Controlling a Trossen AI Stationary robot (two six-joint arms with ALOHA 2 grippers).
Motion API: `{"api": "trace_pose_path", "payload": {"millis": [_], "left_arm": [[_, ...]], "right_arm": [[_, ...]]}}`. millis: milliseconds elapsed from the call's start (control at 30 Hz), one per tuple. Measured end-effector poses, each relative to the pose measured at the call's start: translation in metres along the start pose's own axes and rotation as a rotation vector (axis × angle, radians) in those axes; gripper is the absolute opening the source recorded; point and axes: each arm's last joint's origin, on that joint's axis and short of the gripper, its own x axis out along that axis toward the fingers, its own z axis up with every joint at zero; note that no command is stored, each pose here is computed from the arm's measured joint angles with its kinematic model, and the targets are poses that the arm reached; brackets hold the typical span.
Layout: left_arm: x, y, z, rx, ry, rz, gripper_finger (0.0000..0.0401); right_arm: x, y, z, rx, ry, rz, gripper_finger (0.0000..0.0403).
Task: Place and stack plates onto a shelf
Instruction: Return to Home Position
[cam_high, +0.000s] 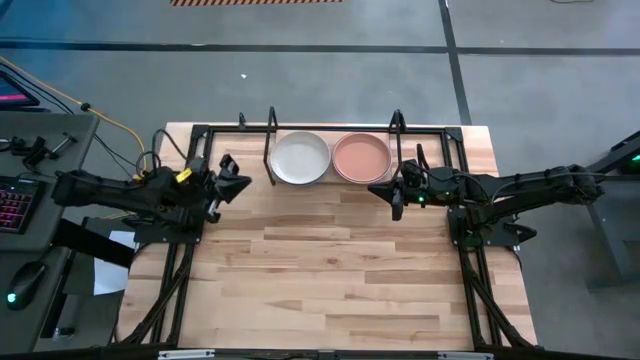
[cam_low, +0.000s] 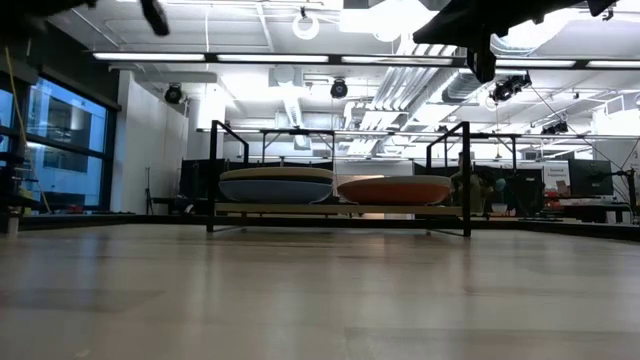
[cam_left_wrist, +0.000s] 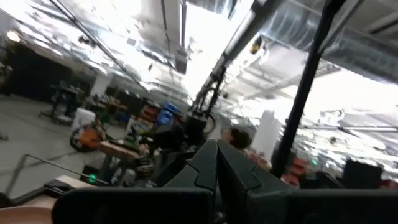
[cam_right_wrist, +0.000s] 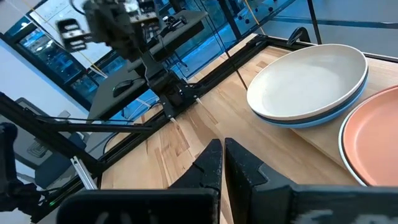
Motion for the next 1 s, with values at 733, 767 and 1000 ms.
{"api": "trace_pose_path", "payload": {"millis": [733,767,1000], "left_arm": [[-0.061,0.031,-0.045,-0.125,-0.007,0.041,0.0000],[-0.061,0.031,-0.046,-0.123,-0.004,0.040,0.0000],[-0.062,0.029,-0.047,-0.169,0.010,0.020,0.0000]], "right_arm": [[-0.006,0.001,0.003,0.042,-0.002,0.034,0.0000],[-0.008,0.002,0.003,0.042,0.001,0.041,0.0000],[-0.030,-0.009,-0.003,0.053,0.044,0.040,0.0000]]}}
